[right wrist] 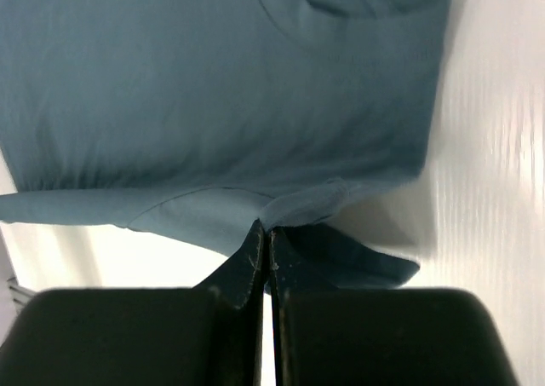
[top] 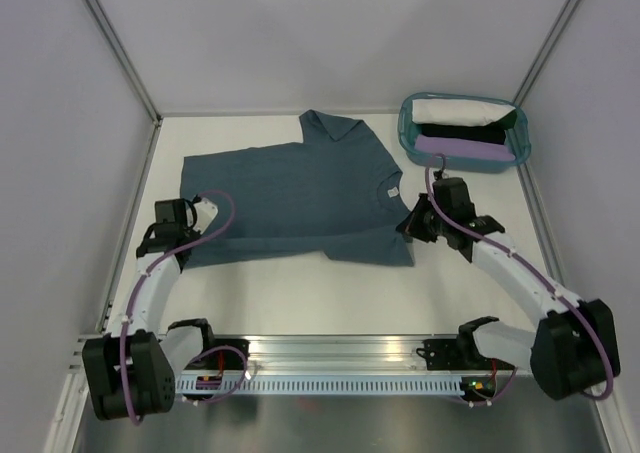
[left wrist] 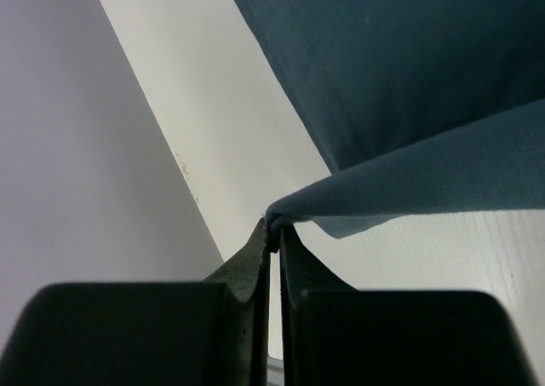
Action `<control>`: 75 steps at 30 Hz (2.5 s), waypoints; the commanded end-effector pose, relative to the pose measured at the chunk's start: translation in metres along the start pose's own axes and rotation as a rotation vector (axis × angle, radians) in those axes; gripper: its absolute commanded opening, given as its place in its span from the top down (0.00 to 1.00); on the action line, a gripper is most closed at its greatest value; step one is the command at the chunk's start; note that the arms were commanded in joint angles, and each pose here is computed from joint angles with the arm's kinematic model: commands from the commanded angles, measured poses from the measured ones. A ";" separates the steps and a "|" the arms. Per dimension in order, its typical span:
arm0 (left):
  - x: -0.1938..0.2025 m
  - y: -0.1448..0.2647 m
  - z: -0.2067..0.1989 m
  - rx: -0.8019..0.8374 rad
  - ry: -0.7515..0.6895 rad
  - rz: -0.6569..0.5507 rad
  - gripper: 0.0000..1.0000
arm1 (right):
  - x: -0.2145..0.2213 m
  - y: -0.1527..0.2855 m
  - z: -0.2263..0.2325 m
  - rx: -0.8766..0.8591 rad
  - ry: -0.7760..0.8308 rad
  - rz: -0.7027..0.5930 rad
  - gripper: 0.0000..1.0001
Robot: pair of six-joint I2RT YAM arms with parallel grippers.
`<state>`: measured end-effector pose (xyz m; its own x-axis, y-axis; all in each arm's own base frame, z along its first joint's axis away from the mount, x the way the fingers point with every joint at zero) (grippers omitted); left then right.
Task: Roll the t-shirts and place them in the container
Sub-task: Fold the tshirt
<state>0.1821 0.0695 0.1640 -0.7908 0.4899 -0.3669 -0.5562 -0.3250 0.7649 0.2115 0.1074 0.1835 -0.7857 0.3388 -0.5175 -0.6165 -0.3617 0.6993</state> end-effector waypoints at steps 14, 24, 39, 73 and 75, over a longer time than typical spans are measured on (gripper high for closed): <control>-0.047 -0.049 0.015 0.043 0.082 -0.003 0.98 | -0.094 -0.115 0.027 0.092 0.177 -0.017 0.59; -0.045 -0.063 0.007 0.081 0.111 0.038 0.98 | -0.085 -0.098 0.015 0.080 0.290 0.010 0.49; -0.044 -0.061 0.007 0.059 0.154 0.046 0.98 | -0.064 -0.152 0.003 0.129 0.334 0.151 0.59; -0.076 -0.095 0.031 0.041 0.272 0.046 0.97 | -0.119 -0.145 0.032 0.150 0.305 0.001 0.95; -0.076 -0.100 0.029 0.043 0.281 0.053 0.91 | -0.120 -0.153 0.030 0.162 0.304 -0.006 0.72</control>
<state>0.2899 0.0856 0.1255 -0.8819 0.2751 -0.3828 -0.4571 -0.3004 0.8371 0.3866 0.1493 0.1491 -0.8040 0.0437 -0.5930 -0.5847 -0.2387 0.7753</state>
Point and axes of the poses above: each gripper's point midway between its finger pads, its own y axis back along the fingers, its own z axis along the line the jaws close on, x = y × z, the point moved 10 cm from there along y, back along the fingers, and after that the axes turned 6 degrees about y, right-handed, at the moved point
